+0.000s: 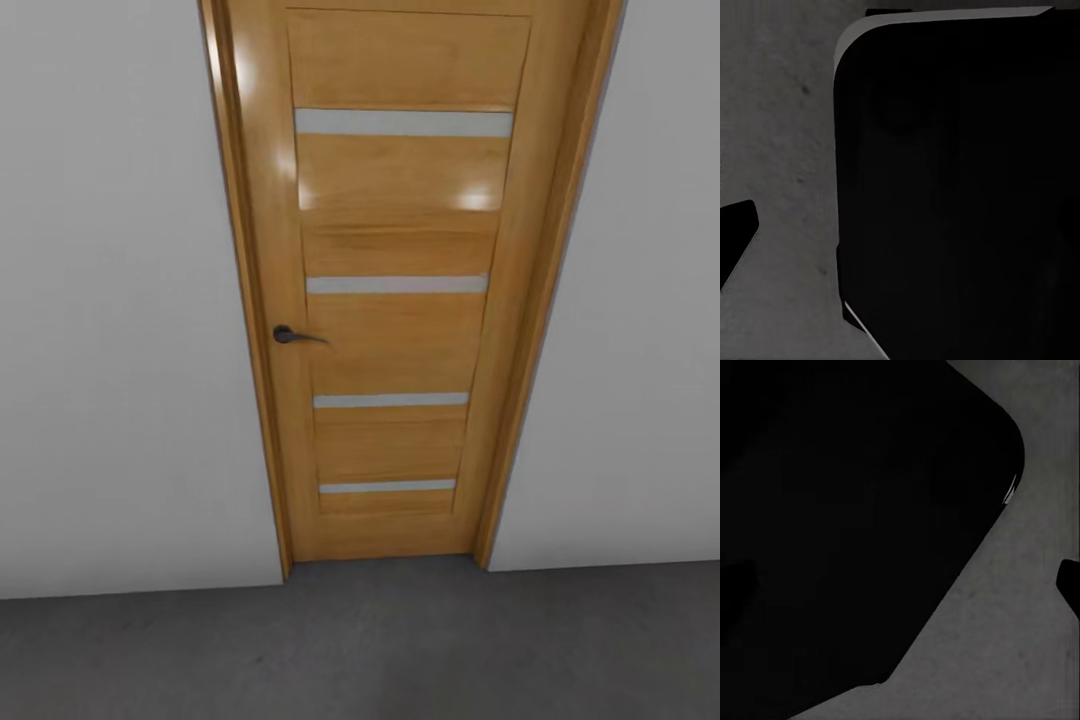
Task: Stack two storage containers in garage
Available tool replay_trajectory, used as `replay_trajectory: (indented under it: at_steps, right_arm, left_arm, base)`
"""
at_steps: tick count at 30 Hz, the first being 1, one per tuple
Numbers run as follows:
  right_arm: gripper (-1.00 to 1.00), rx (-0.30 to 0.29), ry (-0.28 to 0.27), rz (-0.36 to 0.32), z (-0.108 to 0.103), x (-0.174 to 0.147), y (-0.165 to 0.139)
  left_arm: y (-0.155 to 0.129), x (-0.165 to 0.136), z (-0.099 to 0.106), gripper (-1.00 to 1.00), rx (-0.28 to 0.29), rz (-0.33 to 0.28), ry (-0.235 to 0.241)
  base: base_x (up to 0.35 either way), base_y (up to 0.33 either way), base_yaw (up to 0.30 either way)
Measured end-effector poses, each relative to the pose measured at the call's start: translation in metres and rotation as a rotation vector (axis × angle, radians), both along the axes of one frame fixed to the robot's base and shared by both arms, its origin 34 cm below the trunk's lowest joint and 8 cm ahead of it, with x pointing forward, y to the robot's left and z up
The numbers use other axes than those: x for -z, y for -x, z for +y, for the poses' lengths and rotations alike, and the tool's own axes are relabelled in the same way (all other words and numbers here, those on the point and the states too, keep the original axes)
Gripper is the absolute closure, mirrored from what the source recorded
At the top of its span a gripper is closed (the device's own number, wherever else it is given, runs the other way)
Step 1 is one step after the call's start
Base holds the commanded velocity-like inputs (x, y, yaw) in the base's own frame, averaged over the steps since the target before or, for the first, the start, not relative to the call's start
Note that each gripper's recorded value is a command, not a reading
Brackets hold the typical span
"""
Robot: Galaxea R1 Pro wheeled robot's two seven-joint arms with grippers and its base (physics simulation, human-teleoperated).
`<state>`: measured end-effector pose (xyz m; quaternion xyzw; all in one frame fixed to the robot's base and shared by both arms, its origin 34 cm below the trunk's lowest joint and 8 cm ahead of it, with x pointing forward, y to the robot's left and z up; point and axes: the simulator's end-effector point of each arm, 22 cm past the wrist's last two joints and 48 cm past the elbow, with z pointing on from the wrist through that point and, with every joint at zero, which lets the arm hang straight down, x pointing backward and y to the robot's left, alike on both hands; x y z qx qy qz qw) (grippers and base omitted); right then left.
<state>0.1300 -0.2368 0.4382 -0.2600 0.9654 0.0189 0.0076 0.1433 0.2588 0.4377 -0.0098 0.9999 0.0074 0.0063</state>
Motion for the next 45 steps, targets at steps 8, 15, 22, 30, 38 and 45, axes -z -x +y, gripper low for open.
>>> replay_trajectory:
  at_steps: [8, 15, 22, 30, 38, 45]
  right_arm:
    - [-1.0, 0.002, 0.001, 0.0, -0.001, 0.0, -0.0001]
    - [-1.0, 0.001, 0.003, 0.0, -0.0026, 0.0001, -0.0003]
    - [-1.0, 0.005, 0.003, 0.0, -0.0027, 0.0001, -0.0001]
    - [-1.0, 0.006, 0.002, 0.0, -0.0018, 0.0, -0.0001]
    - [-1.0, 0.006, 0.003, 0.0, -0.0024, 0.0, -0.0001]
    - [-1.0, 0.002, 0.005, 0.0, -0.0042, 0.0001, -0.0001]
  left_arm:
    - [0.0003, 0.0, 0.0001, -1.0, 0.0, 0.0, 0.0]
    - [-0.002, 0.0001, -0.0002, -1.0, 0.0, -0.007, 0.001]
    - [-0.0026, 0.0, -0.0004, -1.0, 0.0, -0.013, 0.002]
    - [-0.0025, 0.0, -0.0005, -1.0, -0.001, -0.013, 0.002]
    - [-0.0025, 0.0, -0.0005, -1.0, -0.001, -0.013, 0.002]
    - [-0.0028, -0.0001, -0.0003, -1.0, -0.001, -0.014, 0.001]
  base:
    - [0.321, 0.0, 0.0]
    - [0.249, 0.0, 0.0]
    - [0.267, 0.0, 0.0]
    - [0.317, 0.0, 0.0]
    - [0.32, 0.0, 0.0]
    - [0.318, 0.0, 0.0]
